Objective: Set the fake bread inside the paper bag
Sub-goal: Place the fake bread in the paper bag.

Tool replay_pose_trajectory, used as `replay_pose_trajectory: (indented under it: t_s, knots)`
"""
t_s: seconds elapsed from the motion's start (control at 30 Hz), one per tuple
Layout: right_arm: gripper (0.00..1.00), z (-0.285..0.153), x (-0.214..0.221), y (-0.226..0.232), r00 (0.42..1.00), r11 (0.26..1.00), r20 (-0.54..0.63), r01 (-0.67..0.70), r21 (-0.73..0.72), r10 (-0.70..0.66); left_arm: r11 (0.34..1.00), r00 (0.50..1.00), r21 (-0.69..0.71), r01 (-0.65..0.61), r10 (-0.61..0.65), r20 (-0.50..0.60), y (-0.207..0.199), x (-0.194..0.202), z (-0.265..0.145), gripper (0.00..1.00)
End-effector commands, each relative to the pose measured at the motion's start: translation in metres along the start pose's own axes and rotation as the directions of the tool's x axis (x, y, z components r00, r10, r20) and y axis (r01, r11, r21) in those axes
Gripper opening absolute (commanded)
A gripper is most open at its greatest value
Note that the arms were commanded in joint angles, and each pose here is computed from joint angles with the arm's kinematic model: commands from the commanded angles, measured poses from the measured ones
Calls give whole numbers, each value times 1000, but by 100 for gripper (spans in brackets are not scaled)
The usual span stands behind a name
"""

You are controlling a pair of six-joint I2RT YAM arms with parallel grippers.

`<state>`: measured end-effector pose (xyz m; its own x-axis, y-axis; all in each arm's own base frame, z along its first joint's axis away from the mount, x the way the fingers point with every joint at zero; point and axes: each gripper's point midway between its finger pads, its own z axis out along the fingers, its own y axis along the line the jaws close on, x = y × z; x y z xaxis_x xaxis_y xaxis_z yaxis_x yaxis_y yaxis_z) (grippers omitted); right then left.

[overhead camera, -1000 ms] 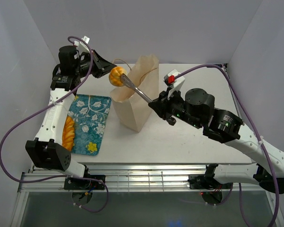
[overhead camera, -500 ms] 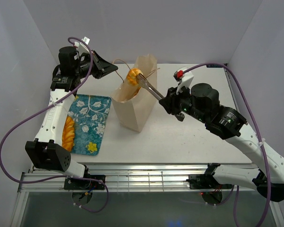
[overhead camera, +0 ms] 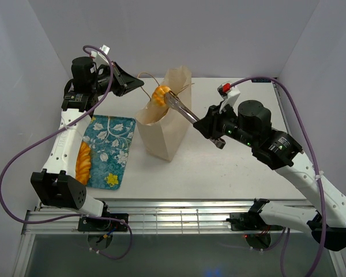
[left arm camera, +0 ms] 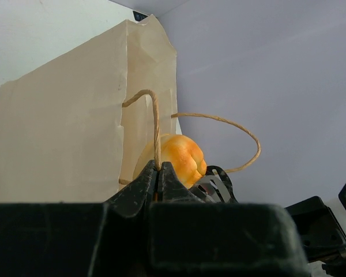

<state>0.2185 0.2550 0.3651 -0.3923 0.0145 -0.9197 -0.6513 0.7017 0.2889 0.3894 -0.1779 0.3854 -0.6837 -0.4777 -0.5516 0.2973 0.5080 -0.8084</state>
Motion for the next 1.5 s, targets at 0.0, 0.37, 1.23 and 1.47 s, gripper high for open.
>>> replay_pose_trajectory:
  t_s: [0.0, 0.37, 1.23, 1.47]
  knots:
    - [34, -13, -32, 11, 989, 992, 110, -85, -97, 95, 998, 999, 47, -43, 42, 27, -21, -3, -15, 0]
    - [33, -36, -41, -5, 929, 889, 57, -329, -318, 365, 997, 999, 58, -44, 42, 24, -24, -3, -16, 0]
    - [45, -31, -20, 9, 951, 848, -50, -294, -442, 304, 996, 999, 84, -41, 40, 13, -27, -2, -14, 0]
    - [43, -38, 8, 33, 964, 833, -125, -267, -485, 236, 997, 999, 74, -36, 35, 13, -23, 3, -16, 4]
